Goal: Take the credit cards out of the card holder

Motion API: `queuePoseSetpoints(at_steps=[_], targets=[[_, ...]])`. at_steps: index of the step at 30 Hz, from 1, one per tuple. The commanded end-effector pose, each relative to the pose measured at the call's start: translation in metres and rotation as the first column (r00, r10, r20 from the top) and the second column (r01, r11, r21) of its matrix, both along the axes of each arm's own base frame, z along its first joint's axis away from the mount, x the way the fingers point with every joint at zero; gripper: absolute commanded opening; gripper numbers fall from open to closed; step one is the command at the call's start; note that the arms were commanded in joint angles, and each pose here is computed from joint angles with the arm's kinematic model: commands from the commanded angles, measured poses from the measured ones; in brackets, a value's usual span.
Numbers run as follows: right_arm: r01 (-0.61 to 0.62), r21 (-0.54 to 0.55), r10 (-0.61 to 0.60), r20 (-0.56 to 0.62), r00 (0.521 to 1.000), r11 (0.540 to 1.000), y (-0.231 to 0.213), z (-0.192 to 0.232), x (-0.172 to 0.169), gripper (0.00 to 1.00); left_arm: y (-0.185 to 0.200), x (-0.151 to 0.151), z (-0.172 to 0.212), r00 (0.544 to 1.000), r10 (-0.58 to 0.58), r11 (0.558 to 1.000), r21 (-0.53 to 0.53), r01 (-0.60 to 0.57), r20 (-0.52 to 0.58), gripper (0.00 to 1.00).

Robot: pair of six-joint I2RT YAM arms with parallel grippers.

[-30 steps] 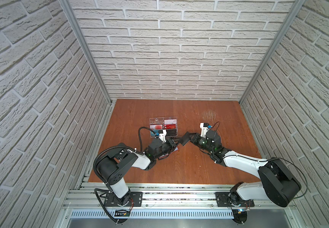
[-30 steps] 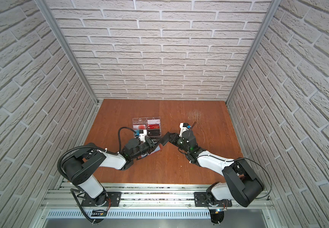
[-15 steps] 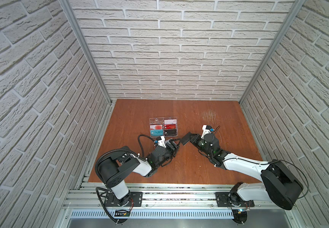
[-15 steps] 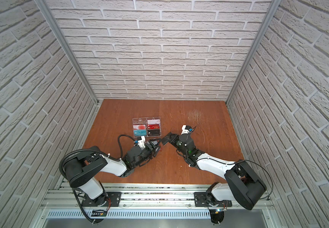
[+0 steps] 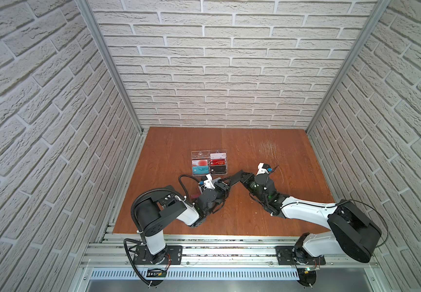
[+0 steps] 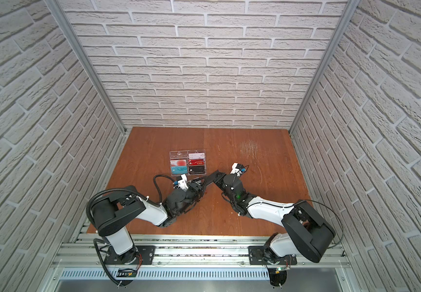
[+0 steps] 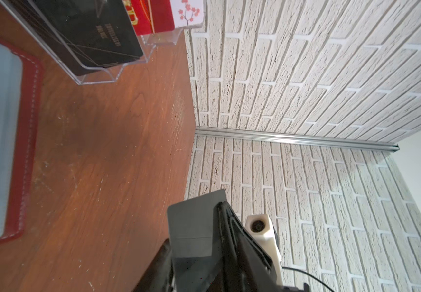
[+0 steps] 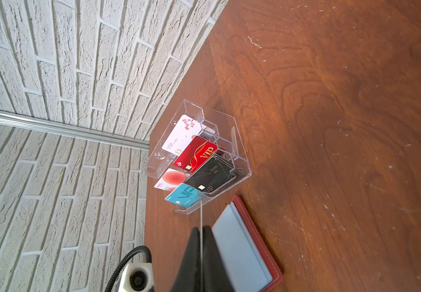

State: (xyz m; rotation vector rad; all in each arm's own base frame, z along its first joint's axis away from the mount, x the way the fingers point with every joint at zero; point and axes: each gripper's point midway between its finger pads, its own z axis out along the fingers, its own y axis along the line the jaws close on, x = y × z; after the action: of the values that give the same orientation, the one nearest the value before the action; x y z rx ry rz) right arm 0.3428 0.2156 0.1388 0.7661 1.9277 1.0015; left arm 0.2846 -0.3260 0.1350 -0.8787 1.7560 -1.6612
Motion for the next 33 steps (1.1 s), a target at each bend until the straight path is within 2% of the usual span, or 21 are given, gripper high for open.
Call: queuePoseSetpoints(at_steps=[1,11,17,19,22,26,29,33], targets=[[0.005,0.037,-0.006,0.043,0.999,0.999,0.007,0.013,0.004,0.06,0.001,0.003,0.022,0.998,0.036,0.997,-0.07,-0.032,0.058,0.32],[-0.042,-0.004,0.042,0.032,0.999,0.999,0.017,0.011,0.002,0.06,0.009,0.004,0.01,0.998,0.051,0.998,-0.042,-0.049,0.042,0.0],[-0.077,-0.045,0.078,0.023,0.997,0.996,0.021,0.012,0.001,0.07,0.014,0.005,0.007,0.998,0.041,0.999,-0.03,-0.04,0.042,0.0],[-0.114,-0.07,0.116,0.027,0.993,0.991,0.027,0.015,0.001,0.13,0.016,0.005,0.008,0.999,0.035,0.999,-0.03,-0.033,0.04,0.0],[-0.172,-0.149,0.175,0.009,0.984,0.974,0.032,0.018,-0.002,0.27,0.022,0.006,0.002,1.0,0.019,1.0,-0.016,-0.019,0.005,0.0],[-0.225,-0.3,0.228,-0.027,0.973,0.927,0.025,0.022,-0.008,0.46,0.042,0.004,-0.007,0.998,0.026,0.999,0.03,-0.024,-0.064,0.0],[-0.256,-0.421,0.257,-0.056,0.965,0.87,0.014,0.026,-0.014,0.58,0.06,0.002,-0.01,0.989,0.05,0.996,0.074,-0.04,-0.139,0.0],[-0.36,-0.596,0.355,-0.132,0.925,0.718,0.006,0.035,-0.025,0.71,0.098,-0.005,-0.013,0.95,0.148,0.98,0.172,-0.102,-0.277,0.0]])
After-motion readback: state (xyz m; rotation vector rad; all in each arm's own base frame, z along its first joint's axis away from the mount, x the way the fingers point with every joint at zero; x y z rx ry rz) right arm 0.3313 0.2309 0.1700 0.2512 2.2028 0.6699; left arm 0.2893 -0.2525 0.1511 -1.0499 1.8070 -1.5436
